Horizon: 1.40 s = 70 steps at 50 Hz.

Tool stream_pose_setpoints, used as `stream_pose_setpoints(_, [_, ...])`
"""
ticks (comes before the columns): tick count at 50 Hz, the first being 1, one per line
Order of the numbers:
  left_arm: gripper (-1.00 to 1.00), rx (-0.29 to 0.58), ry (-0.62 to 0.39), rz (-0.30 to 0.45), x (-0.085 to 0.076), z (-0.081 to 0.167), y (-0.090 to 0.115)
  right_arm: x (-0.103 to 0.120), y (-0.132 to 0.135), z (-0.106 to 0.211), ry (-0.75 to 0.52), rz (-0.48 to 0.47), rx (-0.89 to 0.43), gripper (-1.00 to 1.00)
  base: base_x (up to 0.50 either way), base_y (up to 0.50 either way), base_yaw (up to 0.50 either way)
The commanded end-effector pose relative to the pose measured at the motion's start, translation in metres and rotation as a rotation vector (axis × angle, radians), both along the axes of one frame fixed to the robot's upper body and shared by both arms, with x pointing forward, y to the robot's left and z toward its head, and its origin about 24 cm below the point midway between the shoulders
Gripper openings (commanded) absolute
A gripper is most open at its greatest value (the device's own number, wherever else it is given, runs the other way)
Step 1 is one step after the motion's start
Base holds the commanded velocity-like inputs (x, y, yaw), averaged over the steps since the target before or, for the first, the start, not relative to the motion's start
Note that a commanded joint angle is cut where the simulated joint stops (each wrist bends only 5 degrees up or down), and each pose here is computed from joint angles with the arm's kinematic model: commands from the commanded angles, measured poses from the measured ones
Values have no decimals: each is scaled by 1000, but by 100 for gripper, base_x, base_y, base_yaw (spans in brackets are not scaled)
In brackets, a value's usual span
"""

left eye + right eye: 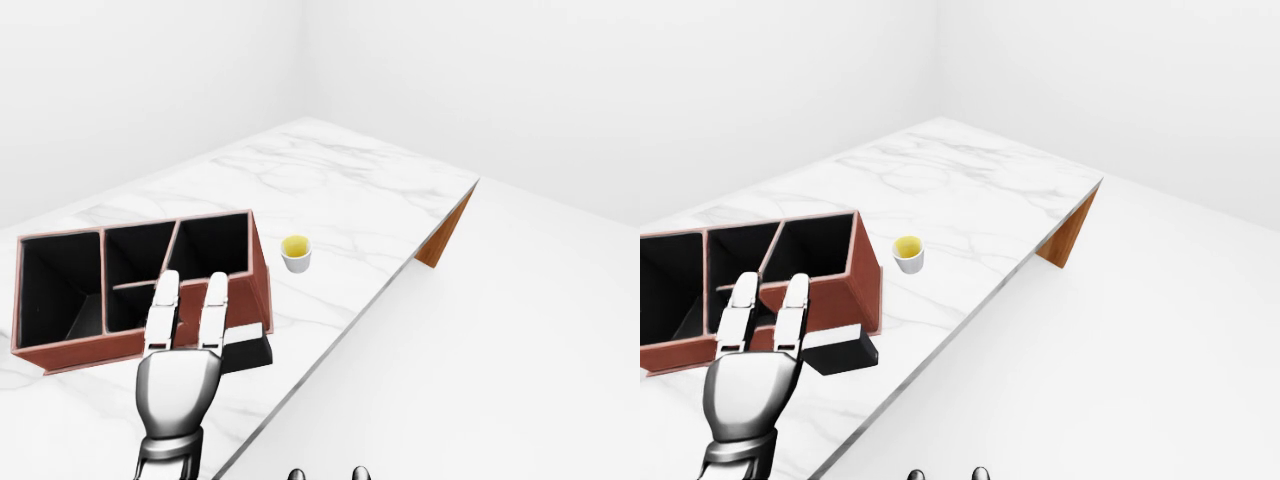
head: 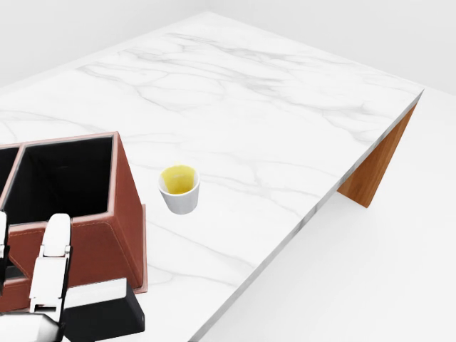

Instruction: Pick up the book and place it in the right compartment of the caddy.

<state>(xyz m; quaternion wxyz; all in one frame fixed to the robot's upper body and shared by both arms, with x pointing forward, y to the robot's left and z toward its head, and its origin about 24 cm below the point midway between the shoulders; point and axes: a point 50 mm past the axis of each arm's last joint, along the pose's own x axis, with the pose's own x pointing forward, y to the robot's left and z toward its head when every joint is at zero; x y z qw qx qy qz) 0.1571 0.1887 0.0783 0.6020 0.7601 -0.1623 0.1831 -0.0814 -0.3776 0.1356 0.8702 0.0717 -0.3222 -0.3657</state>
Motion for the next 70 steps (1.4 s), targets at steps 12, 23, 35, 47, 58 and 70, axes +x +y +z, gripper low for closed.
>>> stream_pose_setpoints(12, [100, 43, 186, -37, -8, -37, -1, 0, 0, -1, 4, -3, 3, 100, 0, 0, 0])
stream_pose_setpoints(23, [100, 60, 262, -87, -6, -55, -9, 0, -1, -3, 8, -7, 9, 100, 0, 0, 0])
stream_pose_setpoints(35, [100, 71, 320, -170, -2, -70, -21, 0, 0, -1, 6, -4, 4, 100, 0, 0, 0])
stream_pose_setpoints(47, [100, 63, 378, -208, 5, -86, -25, 0, 0, -1, 7, -4, 5, 100, 0, 0, 0])
stream_pose_setpoints(58, [100, 37, 379, -190, 11, -88, -20, 0, 1, -1, 8, -4, 3, 100, 0, 0, 0])
stream_pose_setpoints(70, [100, 11, 367, -163, 15, -86, -14, 0, 1, -1, 10, -2, 1, 100, 0, 0, 0])
